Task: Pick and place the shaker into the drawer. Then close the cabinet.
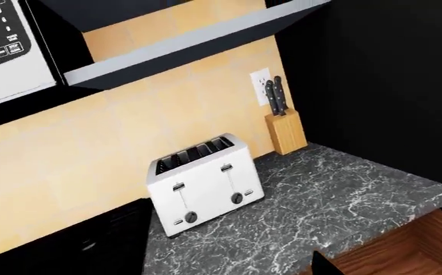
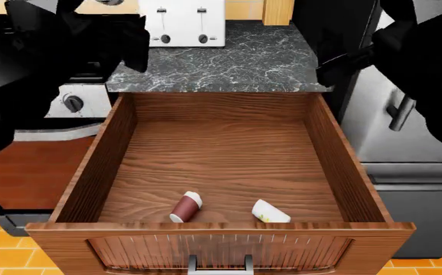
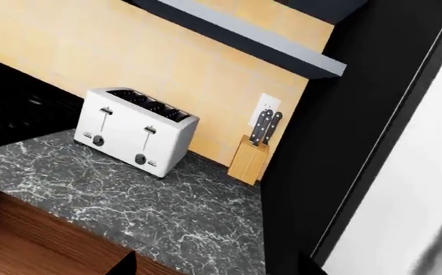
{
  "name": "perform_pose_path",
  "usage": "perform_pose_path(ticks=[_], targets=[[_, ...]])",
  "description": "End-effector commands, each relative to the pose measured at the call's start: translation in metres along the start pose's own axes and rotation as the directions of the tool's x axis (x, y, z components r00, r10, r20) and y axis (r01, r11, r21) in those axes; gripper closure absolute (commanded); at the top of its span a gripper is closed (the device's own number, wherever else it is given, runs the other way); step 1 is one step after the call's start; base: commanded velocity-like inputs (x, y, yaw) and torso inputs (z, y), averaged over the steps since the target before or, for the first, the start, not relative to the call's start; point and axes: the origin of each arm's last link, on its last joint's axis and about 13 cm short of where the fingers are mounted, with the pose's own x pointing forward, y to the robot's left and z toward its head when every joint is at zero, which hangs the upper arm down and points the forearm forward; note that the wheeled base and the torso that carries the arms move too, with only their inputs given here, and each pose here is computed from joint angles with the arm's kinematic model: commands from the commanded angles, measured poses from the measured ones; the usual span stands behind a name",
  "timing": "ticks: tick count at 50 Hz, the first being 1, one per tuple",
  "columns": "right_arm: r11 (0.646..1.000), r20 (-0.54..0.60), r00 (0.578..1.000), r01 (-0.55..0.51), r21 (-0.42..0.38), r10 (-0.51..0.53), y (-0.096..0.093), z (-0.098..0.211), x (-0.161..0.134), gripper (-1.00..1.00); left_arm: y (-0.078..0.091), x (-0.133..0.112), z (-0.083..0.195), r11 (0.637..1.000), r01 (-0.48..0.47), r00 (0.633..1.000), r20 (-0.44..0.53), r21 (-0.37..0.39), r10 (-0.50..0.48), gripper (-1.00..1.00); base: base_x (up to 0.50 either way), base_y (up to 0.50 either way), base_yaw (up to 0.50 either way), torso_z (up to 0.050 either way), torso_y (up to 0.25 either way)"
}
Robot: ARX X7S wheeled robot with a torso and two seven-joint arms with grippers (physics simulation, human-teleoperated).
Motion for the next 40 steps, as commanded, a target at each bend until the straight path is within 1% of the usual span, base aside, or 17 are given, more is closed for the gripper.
perform_pose_path(ticks=[1,11,17,21,29,40], targets=[[0.988,0.072,0.989,0.122,0.096,-0.129,-0.005,-0.002,-0.025,-1.00,0.010,-0.018,-0.005,0.981,-0.159,0.985,0.052,-0.107,0.166,-1.00,0.00,0.00,0.00,0.000,0.000],[0.975,0.090,0.978,0.173,0.139,-0.186,-0.002,-0.013,-0.040,-1.00,0.007,-0.030,-0.011,0.968,-0.209,0.974,0.058,-0.137,0.218,-1.00,0.00,0.00,0.00,0.000,0.000],[0.961,0.088,0.969,0.214,0.175,-0.232,-0.002,-0.020,-0.050,-1.00,0.008,-0.035,-0.016,0.953,-0.246,0.964,0.057,-0.175,0.259,-1.00,0.00,0.00,0.00,0.000,0.000],[0.956,0.078,0.965,0.235,0.178,-0.252,0.000,-0.026,-0.055,-1.00,0.008,-0.039,-0.020,0.946,-0.260,0.960,0.055,-0.193,0.275,-1.00,0.00,0.00,0.00,0.000,0.000],[0.946,0.061,0.958,0.264,0.187,-0.280,0.003,-0.036,-0.063,-1.00,0.007,-0.046,-0.024,0.937,-0.288,0.953,0.040,-0.199,0.302,-1.00,0.00,0.00,0.00,0.000,0.000],[0.936,0.030,0.954,0.286,0.207,-0.298,0.011,-0.051,-0.070,-1.00,0.001,-0.054,-0.041,0.929,-0.304,0.950,0.009,-0.212,0.313,-1.00,0.00,0.00,0.00,0.000,0.000]])
